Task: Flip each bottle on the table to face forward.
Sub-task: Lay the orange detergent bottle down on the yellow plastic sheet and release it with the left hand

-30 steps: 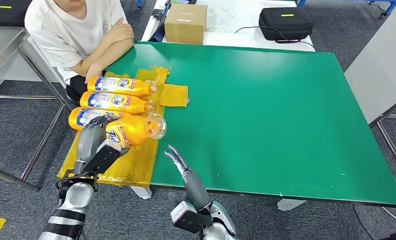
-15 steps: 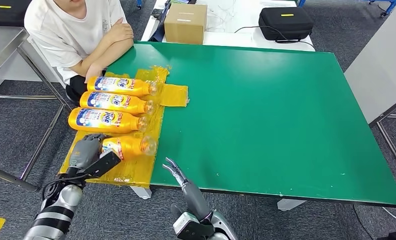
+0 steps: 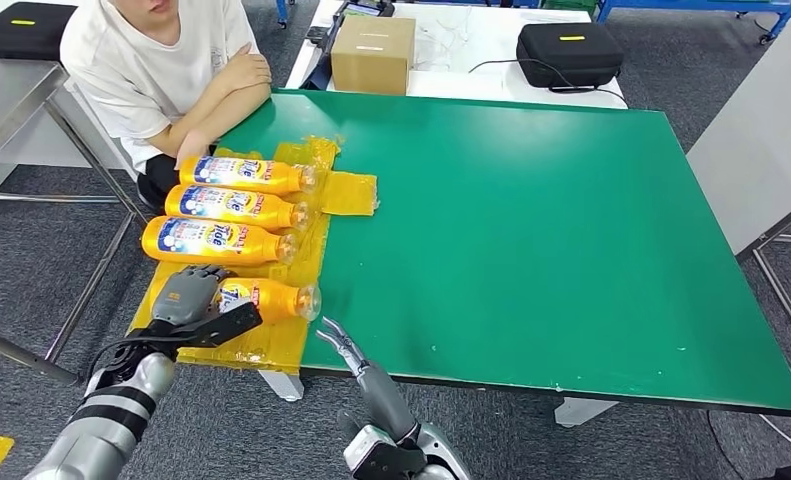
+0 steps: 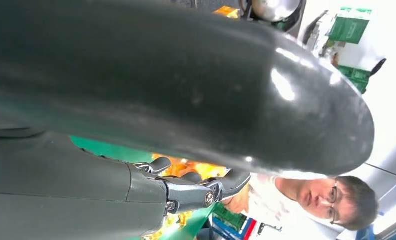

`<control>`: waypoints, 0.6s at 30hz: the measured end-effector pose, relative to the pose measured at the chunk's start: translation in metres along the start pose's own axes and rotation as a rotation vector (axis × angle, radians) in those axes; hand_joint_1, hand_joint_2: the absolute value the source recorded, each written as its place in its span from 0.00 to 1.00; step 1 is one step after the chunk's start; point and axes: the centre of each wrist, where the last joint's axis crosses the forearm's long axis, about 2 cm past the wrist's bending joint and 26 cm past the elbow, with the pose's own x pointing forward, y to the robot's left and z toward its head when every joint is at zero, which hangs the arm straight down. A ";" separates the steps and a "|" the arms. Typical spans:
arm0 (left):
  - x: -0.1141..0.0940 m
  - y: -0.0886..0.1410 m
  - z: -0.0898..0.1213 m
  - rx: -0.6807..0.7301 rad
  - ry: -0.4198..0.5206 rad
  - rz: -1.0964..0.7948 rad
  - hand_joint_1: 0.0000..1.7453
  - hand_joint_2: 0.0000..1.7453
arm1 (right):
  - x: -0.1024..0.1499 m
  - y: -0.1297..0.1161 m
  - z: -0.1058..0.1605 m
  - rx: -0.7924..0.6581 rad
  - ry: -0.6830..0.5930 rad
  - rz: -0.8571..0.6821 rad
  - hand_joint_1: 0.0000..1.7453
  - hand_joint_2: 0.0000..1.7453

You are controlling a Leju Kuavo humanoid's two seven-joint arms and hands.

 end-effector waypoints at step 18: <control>0.000 -0.002 -0.020 -0.221 -0.054 0.188 0.00 1.00 | -0.001 -0.003 -0.005 -0.001 -0.002 -0.025 0.00 0.00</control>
